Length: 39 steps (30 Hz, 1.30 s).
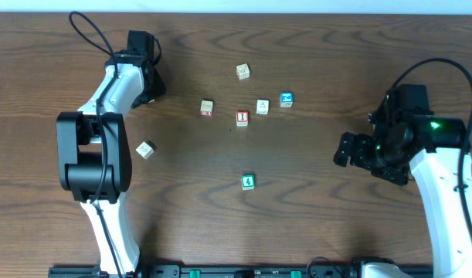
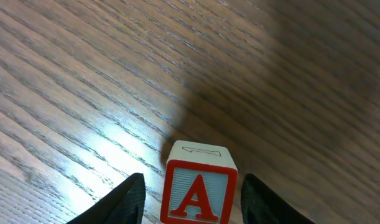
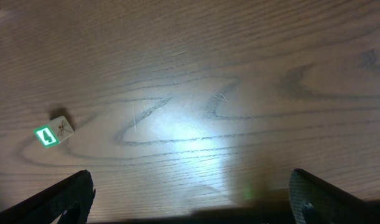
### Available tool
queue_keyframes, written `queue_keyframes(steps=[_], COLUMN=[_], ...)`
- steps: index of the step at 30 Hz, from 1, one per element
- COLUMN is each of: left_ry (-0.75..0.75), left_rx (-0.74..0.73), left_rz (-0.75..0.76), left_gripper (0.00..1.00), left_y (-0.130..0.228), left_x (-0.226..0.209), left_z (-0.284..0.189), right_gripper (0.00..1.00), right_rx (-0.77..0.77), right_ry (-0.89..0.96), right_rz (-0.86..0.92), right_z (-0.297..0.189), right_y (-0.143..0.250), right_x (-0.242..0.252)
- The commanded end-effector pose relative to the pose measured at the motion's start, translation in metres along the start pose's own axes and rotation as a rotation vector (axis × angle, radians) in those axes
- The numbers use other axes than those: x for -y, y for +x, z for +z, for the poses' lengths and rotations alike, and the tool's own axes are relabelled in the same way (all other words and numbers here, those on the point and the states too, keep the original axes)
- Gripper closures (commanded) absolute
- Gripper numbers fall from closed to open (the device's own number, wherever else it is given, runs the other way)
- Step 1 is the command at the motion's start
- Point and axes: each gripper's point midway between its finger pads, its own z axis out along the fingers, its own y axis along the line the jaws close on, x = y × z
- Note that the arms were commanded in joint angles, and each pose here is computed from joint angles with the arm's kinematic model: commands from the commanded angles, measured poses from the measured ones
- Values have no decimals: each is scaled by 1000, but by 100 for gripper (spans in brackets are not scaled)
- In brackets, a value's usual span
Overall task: Spell out Ai2
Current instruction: 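Lift the 'A' block and carry it toward the 'I' block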
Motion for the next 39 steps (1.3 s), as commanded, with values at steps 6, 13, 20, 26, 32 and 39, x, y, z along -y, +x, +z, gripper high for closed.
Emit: queue_keyframes(steps=[6, 13, 20, 26, 32, 39], left_ry=[-40, -45, -43, -29, -9, 72], left_rx=[-21, -33, -35, -17, -2, 48], left_rz=[2, 8, 35, 61, 137, 300], left_gripper=[60, 74, 78, 78, 79, 78], left_y=[5, 8, 7, -3, -9, 1], left_x=[-9, -11, -11, -6, 9, 49], left_z=[8, 7, 0, -28, -65, -111], right_gripper=[1, 1, 1, 1, 1, 1], right_rx=[2, 2, 5, 7, 7, 6], right_ry=[-7, -7, -3, -5, -5, -5], right_rz=[19, 19, 19, 18, 18, 19], right_z=[0, 0, 0, 0, 0, 0], right_y=[0, 0, -1, -2, -2, -1], right_x=[0, 0, 1, 1, 1, 1])
